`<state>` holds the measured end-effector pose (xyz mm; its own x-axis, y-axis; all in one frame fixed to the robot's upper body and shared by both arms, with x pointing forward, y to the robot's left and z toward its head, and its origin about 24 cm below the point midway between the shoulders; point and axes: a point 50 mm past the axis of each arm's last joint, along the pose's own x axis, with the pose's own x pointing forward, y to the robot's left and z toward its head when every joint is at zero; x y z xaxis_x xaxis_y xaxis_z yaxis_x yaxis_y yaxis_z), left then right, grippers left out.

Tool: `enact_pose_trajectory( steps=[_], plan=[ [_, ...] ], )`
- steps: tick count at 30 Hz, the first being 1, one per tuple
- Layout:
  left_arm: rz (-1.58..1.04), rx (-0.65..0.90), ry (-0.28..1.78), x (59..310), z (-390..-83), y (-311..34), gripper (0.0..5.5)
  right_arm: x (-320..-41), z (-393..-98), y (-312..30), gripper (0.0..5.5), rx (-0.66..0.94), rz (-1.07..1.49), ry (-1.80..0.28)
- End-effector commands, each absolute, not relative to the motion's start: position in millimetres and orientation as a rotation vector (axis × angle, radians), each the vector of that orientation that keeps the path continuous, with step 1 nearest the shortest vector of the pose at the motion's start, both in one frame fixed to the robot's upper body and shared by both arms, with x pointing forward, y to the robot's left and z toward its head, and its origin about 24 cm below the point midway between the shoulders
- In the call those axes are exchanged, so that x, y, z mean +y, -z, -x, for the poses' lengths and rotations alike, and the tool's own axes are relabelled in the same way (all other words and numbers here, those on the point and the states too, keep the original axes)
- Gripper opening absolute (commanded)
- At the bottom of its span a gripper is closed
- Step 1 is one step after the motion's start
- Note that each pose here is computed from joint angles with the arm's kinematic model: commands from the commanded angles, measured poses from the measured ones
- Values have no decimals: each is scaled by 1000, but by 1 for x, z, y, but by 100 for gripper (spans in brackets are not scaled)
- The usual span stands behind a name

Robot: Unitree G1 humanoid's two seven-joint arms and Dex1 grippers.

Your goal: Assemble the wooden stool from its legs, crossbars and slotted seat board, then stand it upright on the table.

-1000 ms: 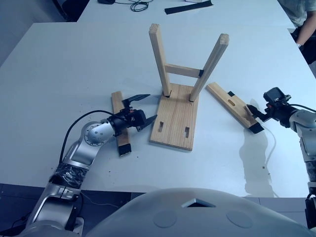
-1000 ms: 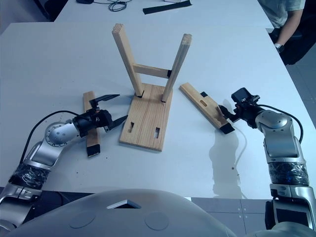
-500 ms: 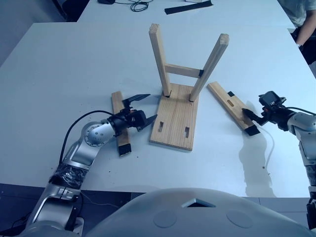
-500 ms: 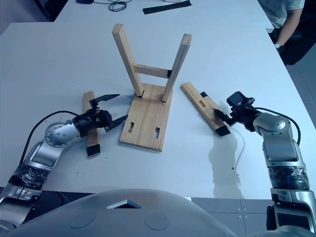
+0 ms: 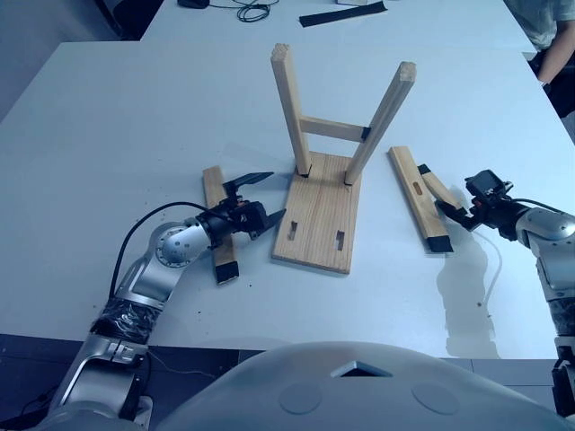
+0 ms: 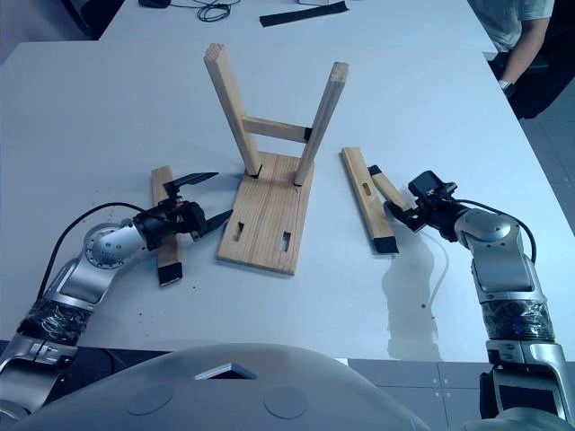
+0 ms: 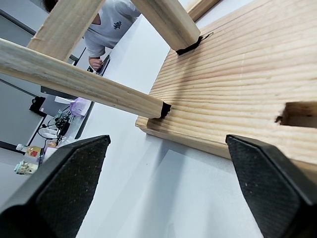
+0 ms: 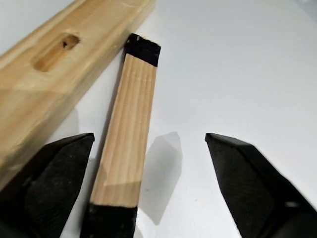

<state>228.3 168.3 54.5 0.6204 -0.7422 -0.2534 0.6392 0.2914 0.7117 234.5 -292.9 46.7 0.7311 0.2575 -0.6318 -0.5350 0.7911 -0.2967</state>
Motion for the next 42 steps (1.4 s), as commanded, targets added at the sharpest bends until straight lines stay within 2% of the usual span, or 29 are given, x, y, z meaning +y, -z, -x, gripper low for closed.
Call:
enact_pose_trajectory(
  steps=[1, 4, 7, 16, 24, 28, 32, 34, 36, 38, 42],
  plan=[
    [-894, -129, 922, 170, -229, -55, 434, -295, -211, -17, 373, 761, 351, -506],
    [-895, -118, 903, 172, -228, -53, 434, -298, -198, -8, 318, 813, 214, -509],
    [-876, -102, 863, 175, -230, -52, 434, -305, -187, 2, 270, 869, 198, -495],
    [-859, -108, 846, 171, -231, -54, 434, -318, -198, 2, 139, 845, 252, -380],
    [-773, -105, 736, 180, -248, -71, 434, -309, -205, -8, 132, 778, 243, -388],
    [-657, -78, 643, 198, -263, -94, 434, -302, -218, -45, 132, 617, 203, -426],
    [-534, -6, 573, 245, -258, -124, 434, -294, -229, -105, 132, 378, 102, -506],
    [-424, -4, 586, 260, -256, -148, 434, -294, -223, -138, 132, 238, 10, -542],
    [-267, -52, 680, 253, -251, -178, 434, -293, -218, -169, 132, 105, -74, -586],
    [-154, -112, 817, 231, -244, -201, 434, -286, -212, -189, 132, 15, -129, -645],
    [24, -173, 1013, 192, -232, -222, 376, -255, -205, -206, 132, -34, -173, -823]
  ],
)
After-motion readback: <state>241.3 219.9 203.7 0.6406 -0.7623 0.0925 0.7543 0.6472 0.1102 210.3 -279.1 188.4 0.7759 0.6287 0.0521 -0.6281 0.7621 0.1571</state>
